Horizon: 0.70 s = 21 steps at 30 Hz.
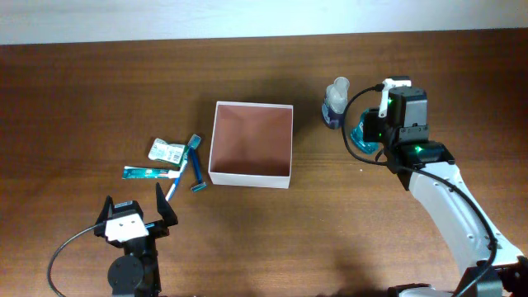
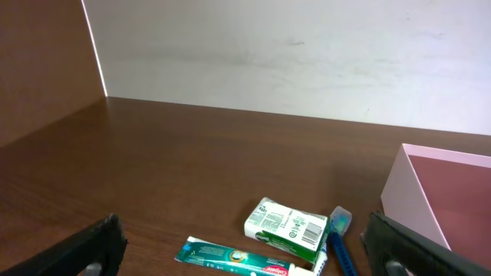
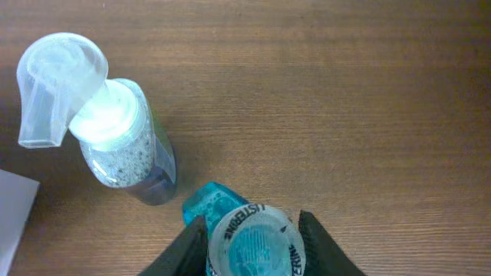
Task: Pack container
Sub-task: 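Move the right gripper to the teal mouthwash bottle cap and grasp it, then lift the mouthwash bottle with the right gripper and carry it over the box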
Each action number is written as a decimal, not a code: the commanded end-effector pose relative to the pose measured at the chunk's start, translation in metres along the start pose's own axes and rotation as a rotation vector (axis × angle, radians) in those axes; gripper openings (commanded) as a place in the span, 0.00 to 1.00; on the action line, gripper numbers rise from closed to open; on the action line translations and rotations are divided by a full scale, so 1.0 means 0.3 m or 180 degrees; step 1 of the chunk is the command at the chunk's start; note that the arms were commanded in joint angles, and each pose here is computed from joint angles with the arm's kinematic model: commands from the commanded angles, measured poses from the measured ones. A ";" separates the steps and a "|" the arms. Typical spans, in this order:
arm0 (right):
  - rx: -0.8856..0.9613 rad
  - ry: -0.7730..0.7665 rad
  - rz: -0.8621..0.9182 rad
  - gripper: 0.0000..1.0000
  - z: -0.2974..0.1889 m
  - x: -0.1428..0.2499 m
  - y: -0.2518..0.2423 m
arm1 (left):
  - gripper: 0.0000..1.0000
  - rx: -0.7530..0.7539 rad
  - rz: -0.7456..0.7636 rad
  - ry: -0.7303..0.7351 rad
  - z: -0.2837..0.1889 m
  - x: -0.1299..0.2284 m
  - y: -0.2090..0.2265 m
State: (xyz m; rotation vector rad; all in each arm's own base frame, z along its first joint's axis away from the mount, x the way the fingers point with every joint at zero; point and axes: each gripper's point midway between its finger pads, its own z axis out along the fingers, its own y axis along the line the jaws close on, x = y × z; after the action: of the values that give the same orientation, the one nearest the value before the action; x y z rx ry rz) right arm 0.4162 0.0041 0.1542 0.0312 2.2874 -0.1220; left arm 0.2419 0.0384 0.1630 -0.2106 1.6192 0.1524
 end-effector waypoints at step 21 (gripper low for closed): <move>-0.0009 -0.0420 0.0313 0.16 -0.211 -0.118 -0.027 | 0.99 0.0020 0.0048 -0.0009 0.000 0.004 -0.002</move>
State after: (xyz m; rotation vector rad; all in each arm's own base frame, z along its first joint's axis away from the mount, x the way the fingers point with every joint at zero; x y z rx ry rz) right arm 0.3989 0.0030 0.1713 0.0688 2.2851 -0.1038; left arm 0.2419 0.0384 0.1629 -0.2106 1.6196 0.1524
